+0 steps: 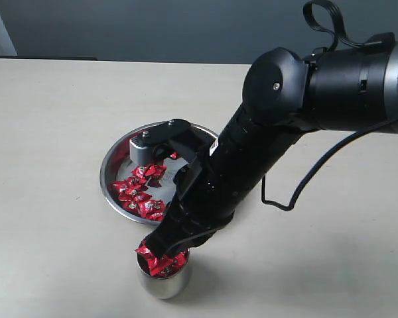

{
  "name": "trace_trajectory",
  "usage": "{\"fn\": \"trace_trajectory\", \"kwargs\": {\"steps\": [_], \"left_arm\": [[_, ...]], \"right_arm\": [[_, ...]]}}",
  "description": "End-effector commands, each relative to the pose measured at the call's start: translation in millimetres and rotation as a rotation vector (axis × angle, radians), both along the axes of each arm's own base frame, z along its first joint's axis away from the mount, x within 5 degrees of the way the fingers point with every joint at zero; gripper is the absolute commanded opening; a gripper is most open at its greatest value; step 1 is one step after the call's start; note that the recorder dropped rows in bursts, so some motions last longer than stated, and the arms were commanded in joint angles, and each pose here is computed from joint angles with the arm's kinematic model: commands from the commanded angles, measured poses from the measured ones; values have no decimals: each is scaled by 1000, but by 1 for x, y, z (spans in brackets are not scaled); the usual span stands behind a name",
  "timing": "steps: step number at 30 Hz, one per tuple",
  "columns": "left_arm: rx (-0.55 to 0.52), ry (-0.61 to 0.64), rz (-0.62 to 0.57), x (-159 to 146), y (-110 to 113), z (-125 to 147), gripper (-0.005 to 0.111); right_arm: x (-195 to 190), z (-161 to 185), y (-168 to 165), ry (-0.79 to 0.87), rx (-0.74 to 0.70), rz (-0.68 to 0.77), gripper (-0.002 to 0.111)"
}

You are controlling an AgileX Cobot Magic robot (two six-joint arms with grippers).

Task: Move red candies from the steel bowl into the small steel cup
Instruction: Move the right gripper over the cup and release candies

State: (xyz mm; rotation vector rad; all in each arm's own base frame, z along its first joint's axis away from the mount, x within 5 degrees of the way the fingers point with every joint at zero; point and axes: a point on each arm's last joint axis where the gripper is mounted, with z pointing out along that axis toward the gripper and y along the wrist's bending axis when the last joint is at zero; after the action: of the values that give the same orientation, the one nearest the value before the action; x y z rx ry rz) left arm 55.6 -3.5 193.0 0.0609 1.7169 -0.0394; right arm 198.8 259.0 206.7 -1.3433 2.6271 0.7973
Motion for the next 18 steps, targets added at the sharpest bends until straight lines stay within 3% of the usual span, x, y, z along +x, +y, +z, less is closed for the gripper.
{"fn": "trace_trajectory", "kwargs": {"steps": [1,4,9,18], "left_arm": [[-6,-3,-1,0,0,-1,0],[-6,-3,-1,0,0,-1,0],[-6,-3,-1,0,0,-1,0],[-6,-3,-1,0,0,-1,0]], "right_arm": [[0,1,-1,-22,3,7,-1],[0,1,0,-29,6,3,3],[1,1,-1,-36,2,6,26],[1,1,-1,-37,-2,9,27]]}}
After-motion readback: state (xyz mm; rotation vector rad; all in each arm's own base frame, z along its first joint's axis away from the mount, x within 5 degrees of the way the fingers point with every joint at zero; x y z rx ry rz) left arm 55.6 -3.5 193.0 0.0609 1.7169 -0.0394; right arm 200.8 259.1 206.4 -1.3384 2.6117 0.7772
